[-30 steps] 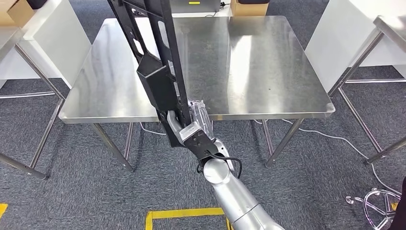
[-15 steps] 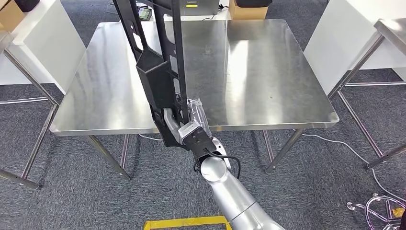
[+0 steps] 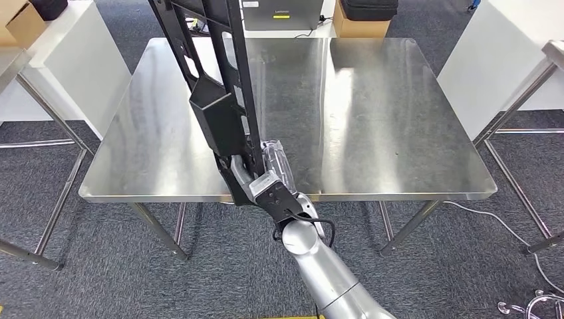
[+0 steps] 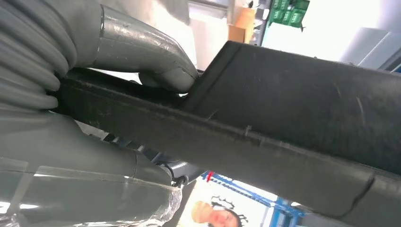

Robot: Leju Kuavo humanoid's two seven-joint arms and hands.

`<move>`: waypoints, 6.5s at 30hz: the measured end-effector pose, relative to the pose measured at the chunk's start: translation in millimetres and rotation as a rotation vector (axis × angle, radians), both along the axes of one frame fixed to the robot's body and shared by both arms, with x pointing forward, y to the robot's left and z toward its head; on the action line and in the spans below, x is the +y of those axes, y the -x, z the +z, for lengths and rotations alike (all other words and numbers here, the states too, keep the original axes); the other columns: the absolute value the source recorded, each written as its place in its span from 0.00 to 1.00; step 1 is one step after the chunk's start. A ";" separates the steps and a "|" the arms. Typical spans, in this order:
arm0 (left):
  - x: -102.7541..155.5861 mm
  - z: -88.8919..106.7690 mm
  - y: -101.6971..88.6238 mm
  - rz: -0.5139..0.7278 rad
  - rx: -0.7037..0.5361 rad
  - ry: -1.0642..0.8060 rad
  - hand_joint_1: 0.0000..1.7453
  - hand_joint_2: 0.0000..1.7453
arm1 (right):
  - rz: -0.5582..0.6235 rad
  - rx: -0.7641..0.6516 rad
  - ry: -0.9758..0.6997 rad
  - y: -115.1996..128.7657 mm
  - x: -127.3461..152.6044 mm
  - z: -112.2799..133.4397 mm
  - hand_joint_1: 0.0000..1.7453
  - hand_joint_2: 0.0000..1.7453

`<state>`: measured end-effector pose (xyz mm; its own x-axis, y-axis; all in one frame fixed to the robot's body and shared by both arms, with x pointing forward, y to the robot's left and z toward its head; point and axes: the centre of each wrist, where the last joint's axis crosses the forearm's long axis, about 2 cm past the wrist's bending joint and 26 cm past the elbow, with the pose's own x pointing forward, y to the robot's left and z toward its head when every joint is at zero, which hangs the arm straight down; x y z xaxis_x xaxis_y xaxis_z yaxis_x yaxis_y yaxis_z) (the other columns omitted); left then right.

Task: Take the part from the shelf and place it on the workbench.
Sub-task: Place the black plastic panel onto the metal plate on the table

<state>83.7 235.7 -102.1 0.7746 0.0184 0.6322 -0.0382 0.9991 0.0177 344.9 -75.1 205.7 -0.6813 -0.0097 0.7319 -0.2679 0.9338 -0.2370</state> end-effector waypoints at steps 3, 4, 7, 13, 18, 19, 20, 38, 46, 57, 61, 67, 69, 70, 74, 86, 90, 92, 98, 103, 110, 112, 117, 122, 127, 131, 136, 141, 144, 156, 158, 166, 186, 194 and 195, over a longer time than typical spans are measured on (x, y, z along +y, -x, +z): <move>0.8 0.0 -0.4 0.001 -0.001 -0.002 0.00 1.00 | 0.000 -0.002 -0.003 -0.2 0.7 1.3 1.00 1.00; 1.0 0.1 -0.9 0.000 -0.003 -0.003 0.00 1.00 | 0.001 -0.004 -0.005 -0.4 1.3 2.2 1.00 1.00; 0.9 0.0 -0.4 -0.001 -0.002 -0.002 0.00 1.00 | 0.002 -0.003 -0.008 -0.2 2.2 2.8 1.00 1.00; 0.6 -0.1 0.1 -0.007 0.000 -0.002 0.00 1.00 | -0.002 0.001 -0.007 0.4 1.8 1.6 1.00 1.00; 0.1 0.1 -0.4 -0.015 -0.001 -0.001 0.00 1.00 | -0.055 -0.016 0.025 0.5 1.0 4.8 1.00 1.00; 0.1 0.1 -0.6 -0.015 -0.002 -0.001 0.00 1.00 | -0.080 -0.033 0.044 0.0 1.0 6.7 1.00 1.00; 0.1 0.2 -0.9 -0.016 -0.003 -0.003 0.00 1.00 | -0.111 -0.053 0.071 -0.5 0.9 8.5 1.00 1.00; -6.5 2.5 -8.4 -0.041 -0.004 -0.015 0.00 1.00 | -0.335 -0.303 0.514 -15.5 25.2 40.3 1.00 1.00; -6.6 4.9 -19.5 -0.076 0.002 -0.011 0.00 1.00 | -0.431 -0.318 0.838 -31.9 53.4 55.9 1.00 1.00; -7.1 6.8 -27.5 -0.088 0.002 0.000 0.00 1.00 | -0.594 -0.189 1.346 -66.8 35.4 34.5 1.00 1.00; -7.2 6.9 -27.7 -0.085 0.001 0.006 0.00 1.00 | -0.655 -0.095 1.479 -80.6 12.7 26.8 1.00 1.00; -7.3 6.6 -26.5 -0.077 0.002 0.016 0.00 1.00 | -0.770 0.058 1.635 -100.3 -37.5 13.0 1.00 1.00; -7.4 6.6 -26.6 -0.077 -0.001 0.019 0.00 1.00 | -0.796 0.088 1.671 -104.0 -49.9 9.9 1.00 1.00; -7.4 6.7 -26.8 -0.078 -0.004 0.020 0.00 1.00 | -0.811 0.103 1.689 -105.6 -55.5 8.8 1.00 1.00; -7.5 6.6 -26.5 -0.080 -0.009 0.025 0.00 1.00 | -0.873 0.166 1.746 -112.9 -78.7 7.5 1.00 1.00; -8.4 6.9 -27.3 -0.104 -0.012 0.038 0.00 1.00 | -0.983 0.379 1.728 -124.7 -128.0 6.5 1.00 1.00; -8.4 7.0 -27.7 -0.108 -0.013 0.038 0.00 1.00 | -0.996 0.410 1.722 -126.1 -138.5 5.6 1.00 1.00; -8.5 7.0 -27.9 -0.108 -0.014 0.039 0.00 1.00 | -0.999 0.420 1.720 -126.5 -141.0 5.4 1.00 1.00; -8.4 7.1 -28.2 -0.107 -0.014 0.038 0.00 1.00 | -1.018 0.480 1.705 -127.4 -146.9 5.3 1.00 1.00; -8.3 7.0 -28.0 -0.100 -0.013 0.040 0.00 1.00 | -1.037 0.541 1.698 -128.9 -157.2 5.2 1.00 1.00; -8.3 7.0 -28.1 -0.104 -0.014 0.053 0.00 1.00 | -1.057 0.558 1.702 -129.4 -163.1 4.9 1.00 1.00; -8.2 7.1 -28.3 -0.106 -0.013 0.057 0.00 1.00 | -1.061 0.564 1.701 -129.2 -163.4 4.2 0.50 0.50; -7.7 7.4 -29.9 -0.117 -0.003 0.068 0.00 1.00 | -1.068 0.562 1.732 -127.0 -163.9 -0.9 0.00 0.00; -7.0 8.4 -33.9 -0.117 -0.011 0.060 0.00 0.00 | -1.074 0.548 1.772 -125.8 -165.2 -3.9 0.00 0.00; -7.0 9.4 -37.7 -0.122 -0.019 0.052 0.00 0.00 | -1.080 0.520 1.818 -125.1 -164.3 -5.4 0.00 0.00; -7.1 9.6 -38.4 -0.128 -0.021 0.049 0.00 0.00 | -1.077 0.516 1.824 -124.3 -163.0 -6.9 0.00 0.00; -7.0 9.7 -38.7 -0.131 -0.019 0.043 0.00 0.00 | -1.075 0.474 1.867 -123.6 -159.6 -7.6 0.00 0.00; -6.9 10.2 -40.4 -0.131 -0.016 0.037 0.00 0.00 | -1.056 0.388 1.916 -121.4 -147.4 -8.8 0.00 0.00; -6.9 10.3 -40.8 -0.135 -0.014 0.035 0.00 0.00 | -1.054 0.267 1.950 -119.8 -136.9 -8.5 0.00 0.00; -6.6 10.2 -40.7 -0.127 -0.012 0.015 0.00 0.00 | -1.035 -0.274 1.684 -110.1 -59.8 20.2 0.00 0.00; -6.3 9.9 -39.5 -0.120 -0.016 0.008 0.00 0.00 | -1.024 -0.378 1.560 -107.1 -44.4 30.8 0.00 0.00; -6.0 8.5 -34.1 -0.112 -0.026 -0.006 0.00 0.00 | -0.981 -0.590 1.256 -95.0 1.0 71.1 0.00 0.00; -5.2 6.5 -26.3 -0.123 -0.013 -0.031 0.00 0.00 | -0.665 -0.609 0.235 -34.6 -4.0 126.5 0.00 0.00; -2.0 5.8 -25.2 -0.134 -0.030 -0.025 0.00 0.00 | -0.246 -0.391 -0.561 -8.5 -31.9 127.5 0.00 0.00; -1.5 5.6 -24.8 -0.134 -0.031 -0.025 0.00 0.00 | -0.140 -0.368 -0.625 -4.9 -32.7 128.8 0.00 0.00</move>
<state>108.5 234.2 -96.5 0.7494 -0.1000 0.6546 0.0947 0.9946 0.0435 349.7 -107.8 334.6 -0.9070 -0.2446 0.3427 -0.1416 0.9438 0.2987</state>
